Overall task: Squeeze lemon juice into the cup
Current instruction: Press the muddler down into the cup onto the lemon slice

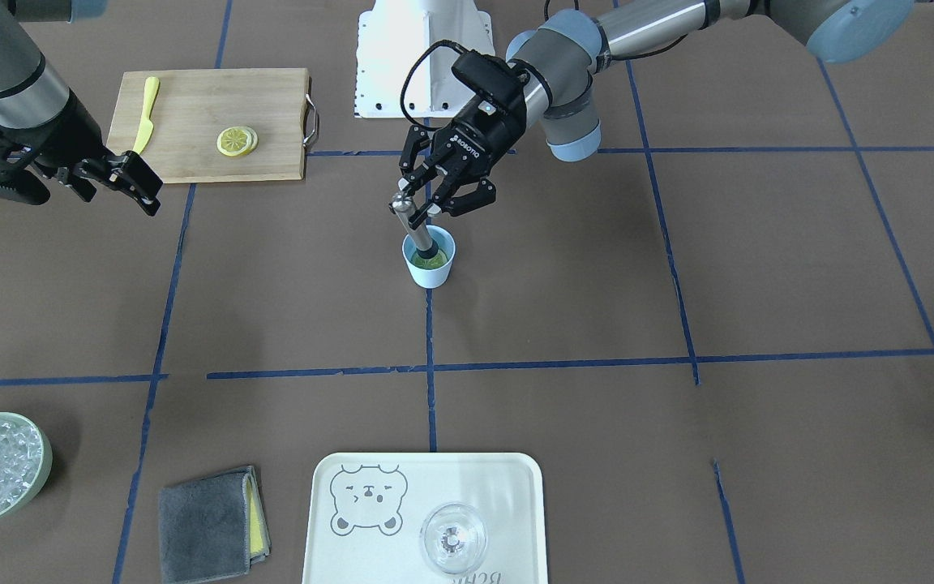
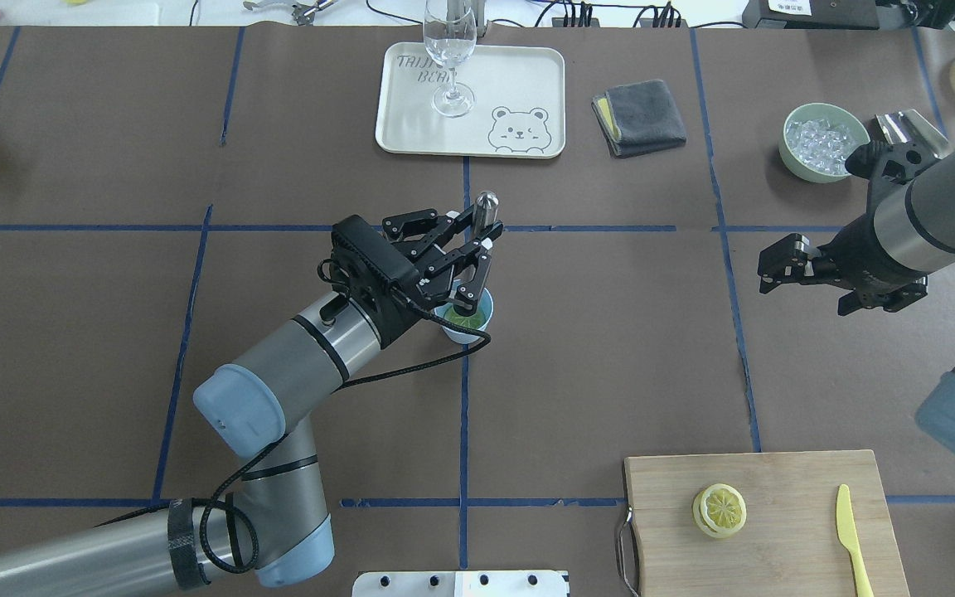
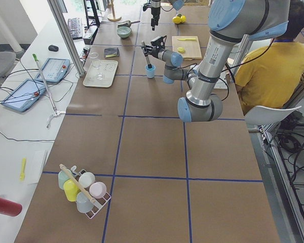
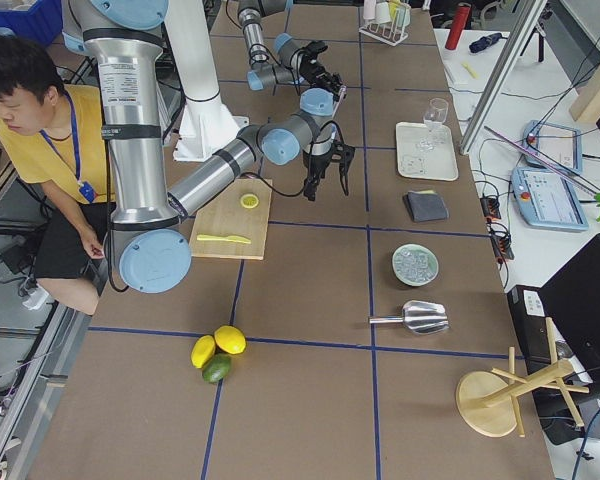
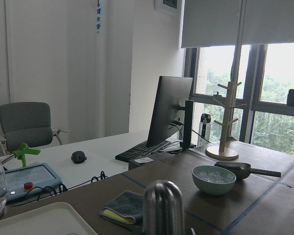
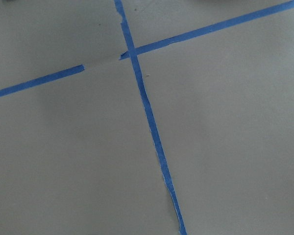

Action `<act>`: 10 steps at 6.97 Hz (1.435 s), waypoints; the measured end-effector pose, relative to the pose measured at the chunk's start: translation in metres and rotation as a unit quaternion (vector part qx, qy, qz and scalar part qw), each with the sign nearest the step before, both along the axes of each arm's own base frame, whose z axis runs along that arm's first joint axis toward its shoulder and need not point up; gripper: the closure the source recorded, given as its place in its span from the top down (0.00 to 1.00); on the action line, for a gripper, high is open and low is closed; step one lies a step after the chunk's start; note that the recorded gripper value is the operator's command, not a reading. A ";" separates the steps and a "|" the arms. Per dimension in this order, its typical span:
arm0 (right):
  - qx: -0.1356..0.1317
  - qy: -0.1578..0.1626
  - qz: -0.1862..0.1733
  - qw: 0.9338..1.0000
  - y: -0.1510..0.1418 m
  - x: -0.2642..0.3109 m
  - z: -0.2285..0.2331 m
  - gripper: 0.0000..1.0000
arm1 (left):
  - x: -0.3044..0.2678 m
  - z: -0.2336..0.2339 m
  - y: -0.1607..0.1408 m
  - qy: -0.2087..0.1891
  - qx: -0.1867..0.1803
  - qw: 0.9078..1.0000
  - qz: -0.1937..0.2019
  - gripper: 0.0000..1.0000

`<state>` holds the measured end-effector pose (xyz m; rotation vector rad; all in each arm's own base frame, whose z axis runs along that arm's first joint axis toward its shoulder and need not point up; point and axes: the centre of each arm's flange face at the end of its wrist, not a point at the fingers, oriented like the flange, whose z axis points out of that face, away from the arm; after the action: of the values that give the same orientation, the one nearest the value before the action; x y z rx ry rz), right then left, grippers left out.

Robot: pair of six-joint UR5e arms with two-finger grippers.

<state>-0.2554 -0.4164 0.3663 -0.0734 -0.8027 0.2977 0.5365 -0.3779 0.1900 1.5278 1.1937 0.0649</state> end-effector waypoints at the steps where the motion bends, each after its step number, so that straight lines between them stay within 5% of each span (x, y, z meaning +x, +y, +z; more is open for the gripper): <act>1: 0.000 0.000 0.000 1.000 0.000 0.000 0.000 1.00 | 0.007 0.007 -0.001 -0.009 -0.003 1.000 0.001 0.00; 10: 0.002 0.000 0.001 1.000 -0.001 -0.001 -0.001 1.00 | 0.031 0.025 0.007 -0.033 -0.010 0.999 0.013 0.00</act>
<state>-0.2562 -0.4175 0.3648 -0.0701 -0.8042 0.2974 0.5676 -0.3708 0.2147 1.4826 1.1576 0.1201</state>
